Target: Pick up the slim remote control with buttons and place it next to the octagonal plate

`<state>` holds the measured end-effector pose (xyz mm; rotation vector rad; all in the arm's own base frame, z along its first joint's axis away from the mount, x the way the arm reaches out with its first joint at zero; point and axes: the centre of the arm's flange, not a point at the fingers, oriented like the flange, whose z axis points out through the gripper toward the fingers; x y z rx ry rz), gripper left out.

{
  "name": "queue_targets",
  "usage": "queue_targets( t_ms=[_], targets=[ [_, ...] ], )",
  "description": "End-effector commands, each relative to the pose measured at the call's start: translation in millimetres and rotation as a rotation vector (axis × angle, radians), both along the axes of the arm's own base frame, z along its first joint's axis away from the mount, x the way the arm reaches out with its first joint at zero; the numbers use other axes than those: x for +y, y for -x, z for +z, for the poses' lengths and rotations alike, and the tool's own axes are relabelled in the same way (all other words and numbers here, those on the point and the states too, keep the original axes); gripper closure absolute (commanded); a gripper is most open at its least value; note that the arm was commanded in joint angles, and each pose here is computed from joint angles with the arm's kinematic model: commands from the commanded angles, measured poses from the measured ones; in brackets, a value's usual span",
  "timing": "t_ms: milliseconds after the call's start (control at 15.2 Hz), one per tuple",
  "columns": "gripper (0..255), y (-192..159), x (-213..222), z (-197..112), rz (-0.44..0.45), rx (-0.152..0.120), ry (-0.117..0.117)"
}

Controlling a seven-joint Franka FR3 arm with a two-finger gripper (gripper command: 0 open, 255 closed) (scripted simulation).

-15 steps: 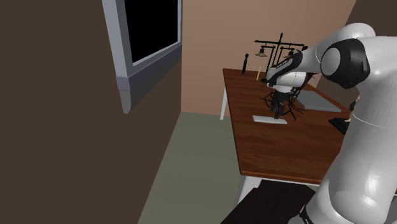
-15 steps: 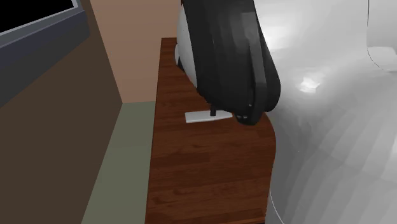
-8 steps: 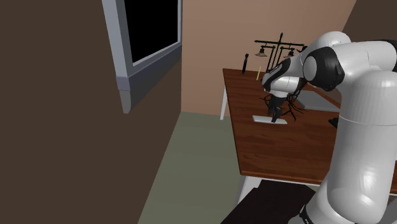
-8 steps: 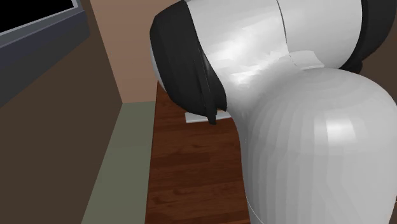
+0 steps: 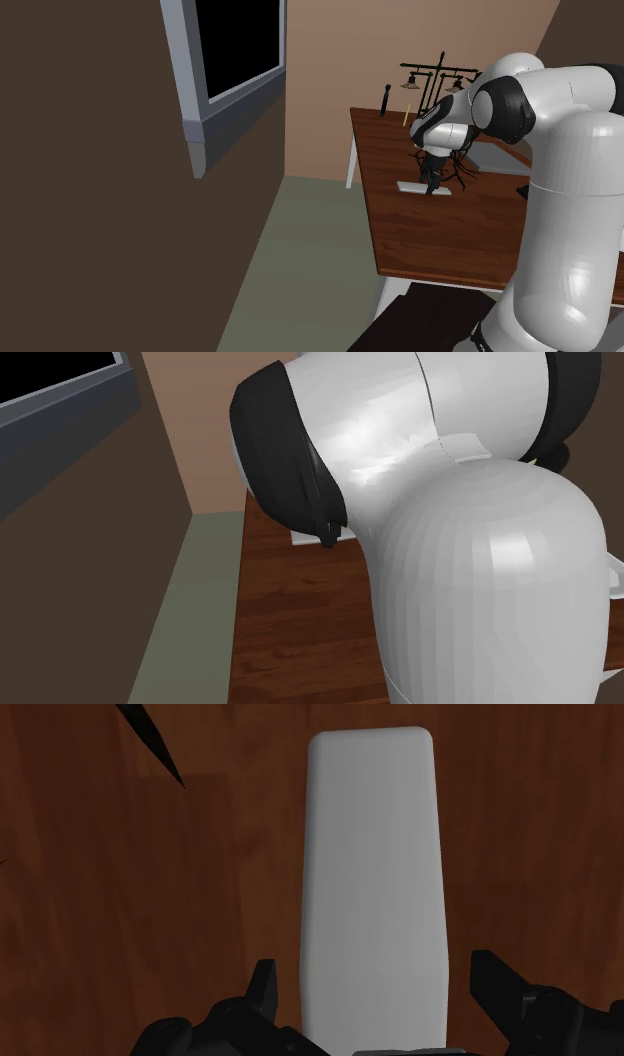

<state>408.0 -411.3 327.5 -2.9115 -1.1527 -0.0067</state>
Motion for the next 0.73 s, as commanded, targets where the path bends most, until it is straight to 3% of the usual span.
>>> queue_targets(
  t_ms=[0, 66, 660],
  targets=[
    [0, 0.0, 0.0, 0.0, 0.000, 0.000, 0.000],
    [255, 0.0, 0.0, 0.0, 0.000, 0.000, 0.000],
    [255, 0.0, 0.0, -0.1, 0.000, 0.000, 0.000]
  ],
)
